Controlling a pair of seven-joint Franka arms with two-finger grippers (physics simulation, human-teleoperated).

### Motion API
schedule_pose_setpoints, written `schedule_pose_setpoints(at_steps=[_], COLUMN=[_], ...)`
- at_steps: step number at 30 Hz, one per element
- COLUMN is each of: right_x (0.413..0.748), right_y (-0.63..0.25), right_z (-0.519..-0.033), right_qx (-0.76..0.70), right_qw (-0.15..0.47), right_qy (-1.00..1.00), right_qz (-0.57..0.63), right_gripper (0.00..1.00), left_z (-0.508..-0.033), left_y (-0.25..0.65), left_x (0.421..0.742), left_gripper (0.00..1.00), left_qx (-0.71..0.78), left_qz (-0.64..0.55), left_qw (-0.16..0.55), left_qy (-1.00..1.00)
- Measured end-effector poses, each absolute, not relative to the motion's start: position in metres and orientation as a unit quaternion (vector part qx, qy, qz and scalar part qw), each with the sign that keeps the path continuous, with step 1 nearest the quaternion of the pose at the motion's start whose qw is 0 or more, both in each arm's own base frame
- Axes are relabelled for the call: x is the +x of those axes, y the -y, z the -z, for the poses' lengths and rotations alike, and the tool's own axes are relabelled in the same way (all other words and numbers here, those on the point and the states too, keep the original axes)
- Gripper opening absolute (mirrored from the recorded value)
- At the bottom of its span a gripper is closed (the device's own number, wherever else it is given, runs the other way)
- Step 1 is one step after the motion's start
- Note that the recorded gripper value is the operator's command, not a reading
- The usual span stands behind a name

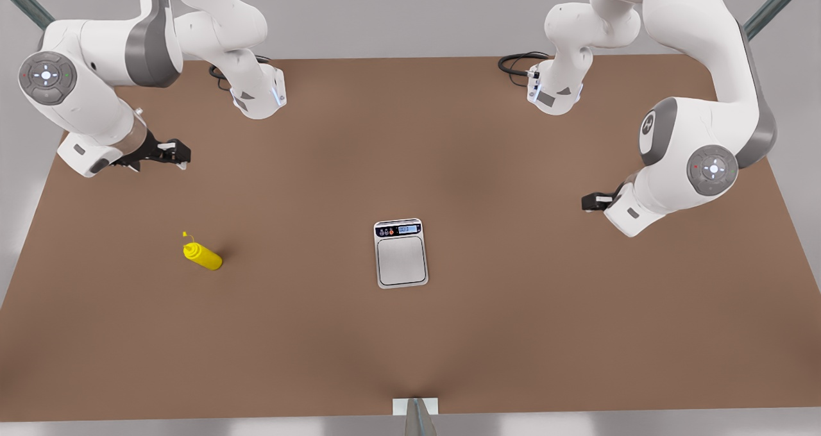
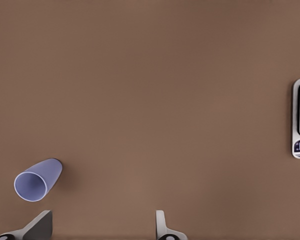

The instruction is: Move cup to the weight, pick up sauce bottle, pour sauce

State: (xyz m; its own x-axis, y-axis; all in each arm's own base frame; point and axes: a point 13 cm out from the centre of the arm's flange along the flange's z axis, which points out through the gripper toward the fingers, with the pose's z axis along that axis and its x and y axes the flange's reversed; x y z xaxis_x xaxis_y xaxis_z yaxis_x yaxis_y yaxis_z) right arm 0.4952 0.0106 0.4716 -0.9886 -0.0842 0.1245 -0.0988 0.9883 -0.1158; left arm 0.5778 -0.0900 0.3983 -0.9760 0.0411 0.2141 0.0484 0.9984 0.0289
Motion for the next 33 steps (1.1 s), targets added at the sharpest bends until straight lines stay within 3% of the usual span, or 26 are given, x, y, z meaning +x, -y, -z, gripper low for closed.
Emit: schedule_pose_setpoints(at_steps=[4, 8, 10, 12, 14, 16, 18, 25, 31, 32, 33], right_x=[0.496, 0.502, 0.499, 0.493, 0.477, 0.463, 0.477, 0.529, 0.568, 0.570, 0.571], right_y=[-0.011, -0.003, 0.003, 0.039, 0.113, 0.160, 0.174, 0.180, 0.165, 0.165, 0.167], right_z=[-0.465, -0.406, -0.382, -0.352, -0.323, -0.305, -0.289, -0.188, -0.146, -0.145, -0.145], right_qx=[0.055, 0.077, 0.084, 0.066, 0.014, -0.001, 0.035, 0.206, 0.340, 0.362, 0.384], right_qw=[0.068, 0.135, 0.167, 0.197, 0.213, 0.211, 0.200, 0.054, -0.146, -0.174, -0.198], right_qy=[0.994, 0.988, 0.982, 0.974, 0.965, 0.958, 0.955, 0.921, 0.853, 0.840, 0.828], right_qz=[-0.060, -0.006, 0.041, 0.093, 0.152, 0.195, 0.215, 0.326, 0.367, 0.364, 0.358], right_gripper=[1.00, 1.00, 1.00, 1.00, 1.00, 1.00, 1.00, 1.00, 1.00, 1.00, 1.00], left_z=[-0.373, -0.327, -0.307, -0.266, -0.228, -0.210, -0.194, -0.140, -0.104, -0.101, -0.098], left_y=[0.031, -0.099, -0.161, -0.200, -0.213, -0.212, -0.208, -0.213, -0.215, -0.215, -0.214], left_x=[0.570, 0.543, 0.517, 0.472, 0.446, 0.446, 0.448, 0.448, 0.446, 0.447, 0.448], left_gripper=[1.00, 1.00, 1.00, 1.00, 1.00, 1.00, 1.00, 1.00, 1.00, 0.88, 0.58], left_qx=[0.024, 0.127, 0.171, 0.199, 0.201, 0.184, 0.170, 0.139, 0.117, 0.113, 0.109], left_qz=[0.019, 0.007, -0.005, -0.015, -0.023, -0.024, -0.028, -0.035, -0.039, -0.039, -0.039], left_qw=[0.137, 0.171, 0.184, 0.212, 0.220, 0.210, 0.197, 0.174, 0.177, 0.176, 0.176], left_qy=[0.990, 0.977, 0.968, 0.957, 0.954, 0.960, 0.965, 0.974, 0.976, 0.977, 0.978])
